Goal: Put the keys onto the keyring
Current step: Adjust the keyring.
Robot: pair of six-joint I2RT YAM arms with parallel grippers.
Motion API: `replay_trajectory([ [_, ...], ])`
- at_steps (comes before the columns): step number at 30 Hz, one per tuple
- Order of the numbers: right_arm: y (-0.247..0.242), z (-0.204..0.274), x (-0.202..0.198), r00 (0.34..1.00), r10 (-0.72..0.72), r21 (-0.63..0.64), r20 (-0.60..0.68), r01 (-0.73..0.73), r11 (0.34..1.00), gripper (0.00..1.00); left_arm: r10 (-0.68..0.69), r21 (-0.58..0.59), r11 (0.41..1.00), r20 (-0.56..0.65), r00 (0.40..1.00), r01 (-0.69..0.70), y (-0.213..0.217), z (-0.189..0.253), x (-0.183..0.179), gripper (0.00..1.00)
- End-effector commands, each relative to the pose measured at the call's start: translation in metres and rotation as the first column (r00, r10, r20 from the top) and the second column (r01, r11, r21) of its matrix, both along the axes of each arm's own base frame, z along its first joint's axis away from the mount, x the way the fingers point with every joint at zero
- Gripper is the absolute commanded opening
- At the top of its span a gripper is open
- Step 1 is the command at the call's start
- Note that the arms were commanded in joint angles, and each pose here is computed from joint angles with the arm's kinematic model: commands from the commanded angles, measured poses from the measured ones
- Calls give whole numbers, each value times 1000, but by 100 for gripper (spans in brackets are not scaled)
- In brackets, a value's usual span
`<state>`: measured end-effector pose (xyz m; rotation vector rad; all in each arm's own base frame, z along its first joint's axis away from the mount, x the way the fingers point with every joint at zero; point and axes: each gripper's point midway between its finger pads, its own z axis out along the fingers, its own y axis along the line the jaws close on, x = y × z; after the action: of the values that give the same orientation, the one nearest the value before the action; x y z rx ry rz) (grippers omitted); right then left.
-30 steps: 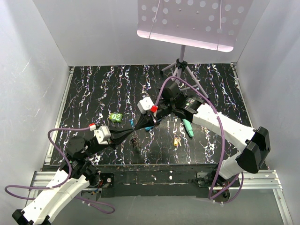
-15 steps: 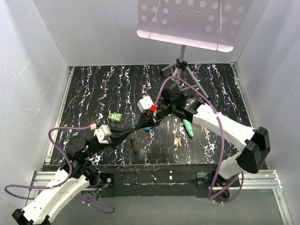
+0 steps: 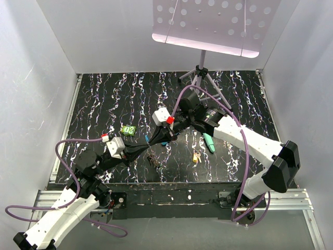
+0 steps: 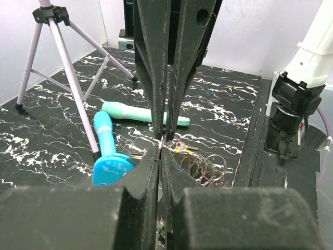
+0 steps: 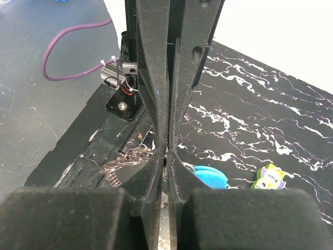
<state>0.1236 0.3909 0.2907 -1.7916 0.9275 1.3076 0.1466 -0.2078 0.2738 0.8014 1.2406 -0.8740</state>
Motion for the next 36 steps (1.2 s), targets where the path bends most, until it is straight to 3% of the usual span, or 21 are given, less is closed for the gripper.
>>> replay_trajectory([
  [1, -4, 20, -9, 999, 29, 51, 22, -30, 998, 11, 20, -37, 999, 29, 999, -19, 4, 16, 0, 0],
  [6, -4, 14, -9, 1000, 29, 30, 12, -29, 999, 7, 33, -50, 998, 30, 999, -31, 6, 17, 0, 0],
  [11, -3, 12, -7, 1000, 24, 23, 14, -24, 999, 16, 39, -62, 997, 30, 999, -37, 8, 18, 0, 0],
  [16, -2, 10, -6, 1000, 22, 15, 11, -22, 1000, 19, 38, -66, 997, 32, 999, -36, 8, 18, 0, 0],
  [22, -2, 13, -9, 999, 42, 26, 7, -43, 999, 1, 35, -66, 997, 29, 999, -33, 7, 18, -1, 0],
  [29, 5, 22, -6, 998, 27, 24, -61, -26, 999, 1, 54, -121, 991, 18, 998, -51, 10, 22, 1, 0],
  [31, 6, 29, -6, 996, 23, 33, -82, -21, 999, 1, 66, -157, 986, 14, 998, -63, 12, 24, 2, 12],
  [36, 5, 37, -5, 992, 16, 38, -123, -11, 999, 1, 80, -190, 979, 15, 997, -76, 16, 25, 1, 24],
])
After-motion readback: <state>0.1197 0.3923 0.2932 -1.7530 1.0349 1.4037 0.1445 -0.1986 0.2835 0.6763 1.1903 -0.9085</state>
